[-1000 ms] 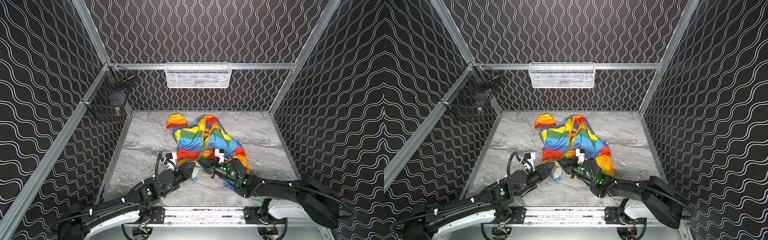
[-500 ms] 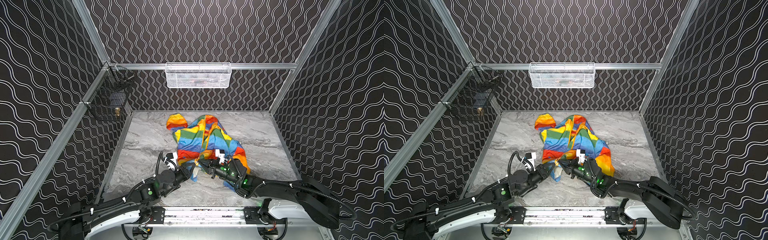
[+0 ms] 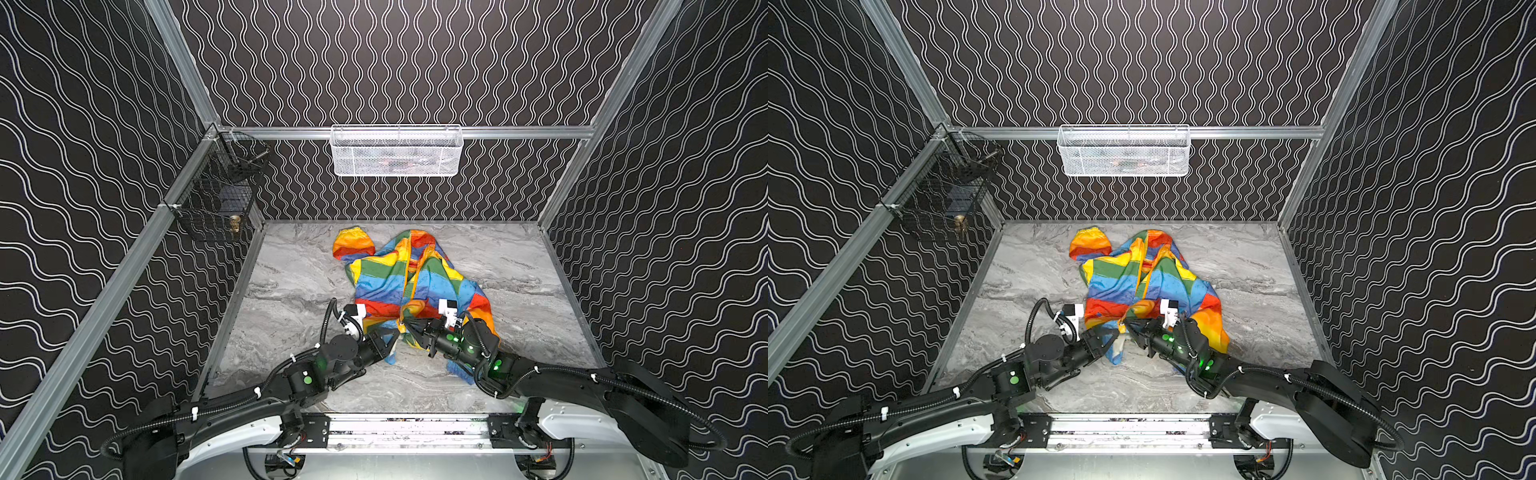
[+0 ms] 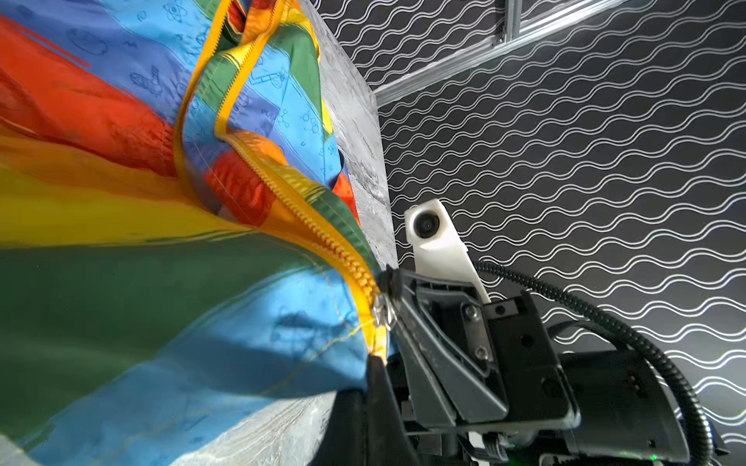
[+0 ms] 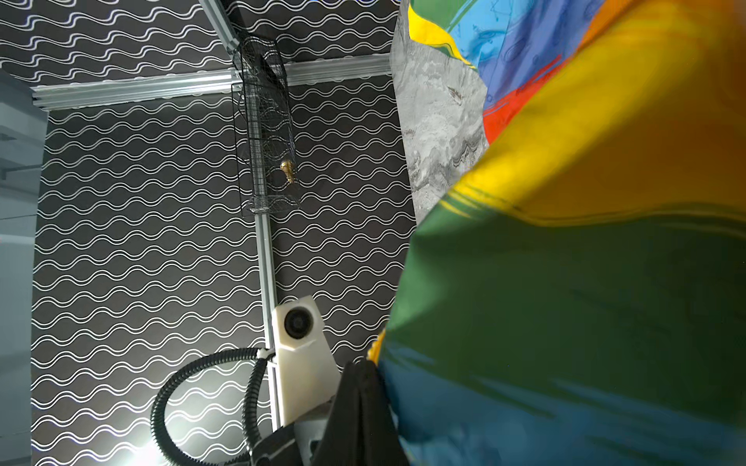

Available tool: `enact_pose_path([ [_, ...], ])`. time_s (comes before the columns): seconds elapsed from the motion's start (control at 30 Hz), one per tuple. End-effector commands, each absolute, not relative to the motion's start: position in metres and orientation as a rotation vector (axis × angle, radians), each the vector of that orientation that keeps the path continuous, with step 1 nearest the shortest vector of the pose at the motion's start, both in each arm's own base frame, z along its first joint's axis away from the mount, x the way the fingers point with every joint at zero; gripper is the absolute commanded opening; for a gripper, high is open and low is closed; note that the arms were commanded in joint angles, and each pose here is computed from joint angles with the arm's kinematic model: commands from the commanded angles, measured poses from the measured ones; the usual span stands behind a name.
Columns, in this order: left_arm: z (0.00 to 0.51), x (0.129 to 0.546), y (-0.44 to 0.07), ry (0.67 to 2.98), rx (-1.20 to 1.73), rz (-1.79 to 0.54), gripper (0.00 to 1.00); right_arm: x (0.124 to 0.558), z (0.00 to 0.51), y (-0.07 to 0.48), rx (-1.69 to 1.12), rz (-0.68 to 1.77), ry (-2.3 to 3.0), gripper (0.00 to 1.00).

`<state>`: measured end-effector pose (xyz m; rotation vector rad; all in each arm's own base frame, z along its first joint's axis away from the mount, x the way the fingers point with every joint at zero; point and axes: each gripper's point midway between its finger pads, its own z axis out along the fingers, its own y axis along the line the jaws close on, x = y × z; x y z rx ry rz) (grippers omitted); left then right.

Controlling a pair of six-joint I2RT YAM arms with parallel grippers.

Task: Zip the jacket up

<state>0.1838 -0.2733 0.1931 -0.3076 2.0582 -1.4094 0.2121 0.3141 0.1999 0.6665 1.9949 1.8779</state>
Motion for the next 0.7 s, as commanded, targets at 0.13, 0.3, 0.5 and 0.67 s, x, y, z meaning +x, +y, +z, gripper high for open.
enact_pose_path([
  [0.13, 0.193, 0.173, -0.277, 2.087, -0.232, -1.443, 0.0, 0.221, 0.214, 0.304, 0.7, 1.887, 1.903, 0.0],
  [0.3, 0.193, 0.173, -0.273, 2.074, -0.237, -1.44, 0.0, 0.217, 0.219, 0.313, 0.619, 1.89, 1.946, 0.0],
  [0.5, 0.195, 0.172, -0.271, 2.08, -0.218, -1.42, 0.0, 0.21, 0.208, 0.317, 0.54, 1.794, 2.067, 0.22],
  [0.67, 0.191, 0.17, -0.262, 2.097, -0.224, -1.382, 0.0, 0.211, 0.19, 0.293, 0.503, 1.529, 2.176, 0.63],
])
